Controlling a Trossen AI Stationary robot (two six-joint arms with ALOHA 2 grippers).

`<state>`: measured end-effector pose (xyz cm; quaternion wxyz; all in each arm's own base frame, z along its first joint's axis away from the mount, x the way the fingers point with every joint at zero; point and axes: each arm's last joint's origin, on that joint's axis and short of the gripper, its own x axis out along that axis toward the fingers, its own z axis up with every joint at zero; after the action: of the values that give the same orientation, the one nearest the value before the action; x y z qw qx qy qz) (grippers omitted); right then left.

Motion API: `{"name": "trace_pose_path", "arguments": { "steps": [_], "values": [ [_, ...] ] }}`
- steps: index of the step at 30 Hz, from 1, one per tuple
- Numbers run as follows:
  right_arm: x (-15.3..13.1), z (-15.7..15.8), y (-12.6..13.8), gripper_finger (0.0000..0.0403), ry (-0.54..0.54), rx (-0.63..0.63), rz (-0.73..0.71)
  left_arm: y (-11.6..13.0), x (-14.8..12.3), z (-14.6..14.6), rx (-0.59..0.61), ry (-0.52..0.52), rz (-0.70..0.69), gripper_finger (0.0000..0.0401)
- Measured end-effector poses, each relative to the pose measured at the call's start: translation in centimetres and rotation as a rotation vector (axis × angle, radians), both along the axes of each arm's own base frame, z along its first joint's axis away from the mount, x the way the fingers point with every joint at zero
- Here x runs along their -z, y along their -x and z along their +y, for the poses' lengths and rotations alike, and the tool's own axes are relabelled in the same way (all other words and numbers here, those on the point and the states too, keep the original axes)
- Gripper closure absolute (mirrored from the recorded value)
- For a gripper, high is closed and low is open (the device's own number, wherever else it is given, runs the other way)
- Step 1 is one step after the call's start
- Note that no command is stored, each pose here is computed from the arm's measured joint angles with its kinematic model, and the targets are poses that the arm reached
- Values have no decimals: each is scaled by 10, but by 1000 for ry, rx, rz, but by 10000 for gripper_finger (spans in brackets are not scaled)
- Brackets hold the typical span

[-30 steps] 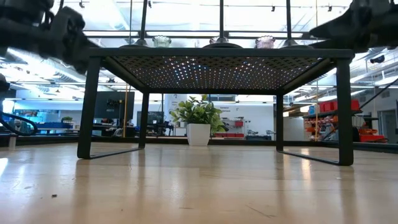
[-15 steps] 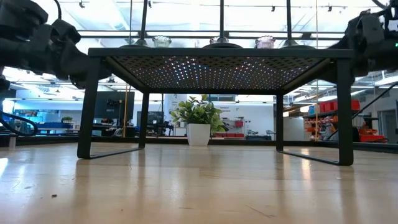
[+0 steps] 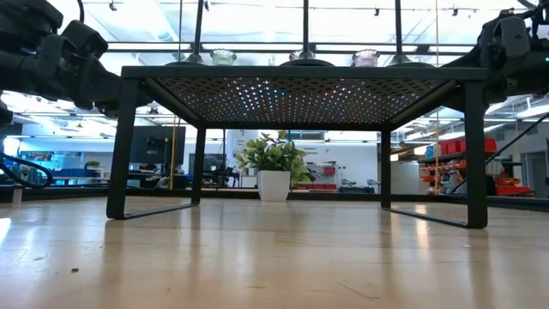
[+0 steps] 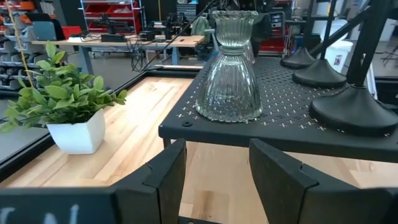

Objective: Pick & Place candle stick holders
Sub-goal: Return to Home Position

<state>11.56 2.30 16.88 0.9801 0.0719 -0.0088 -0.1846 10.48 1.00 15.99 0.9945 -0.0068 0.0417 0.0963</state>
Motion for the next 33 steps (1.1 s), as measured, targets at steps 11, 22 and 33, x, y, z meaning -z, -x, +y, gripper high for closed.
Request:
{"name": "trace_pose_path", "arguments": {
  "steps": [11, 22, 33],
  "values": [
    [0, 0, 0, 131, 14, 0, 6, 0, 0, 0, -2, -2, -7, 223],
    [-4, -1, 3, 131, 0, -26, -34, 8, -11, -6, 54, -6, -143, 223],
    [9, -22, 3, 130, 24, 84, 107, 9, -20, -6, 67, -9, -229, 223]
  ]
}}
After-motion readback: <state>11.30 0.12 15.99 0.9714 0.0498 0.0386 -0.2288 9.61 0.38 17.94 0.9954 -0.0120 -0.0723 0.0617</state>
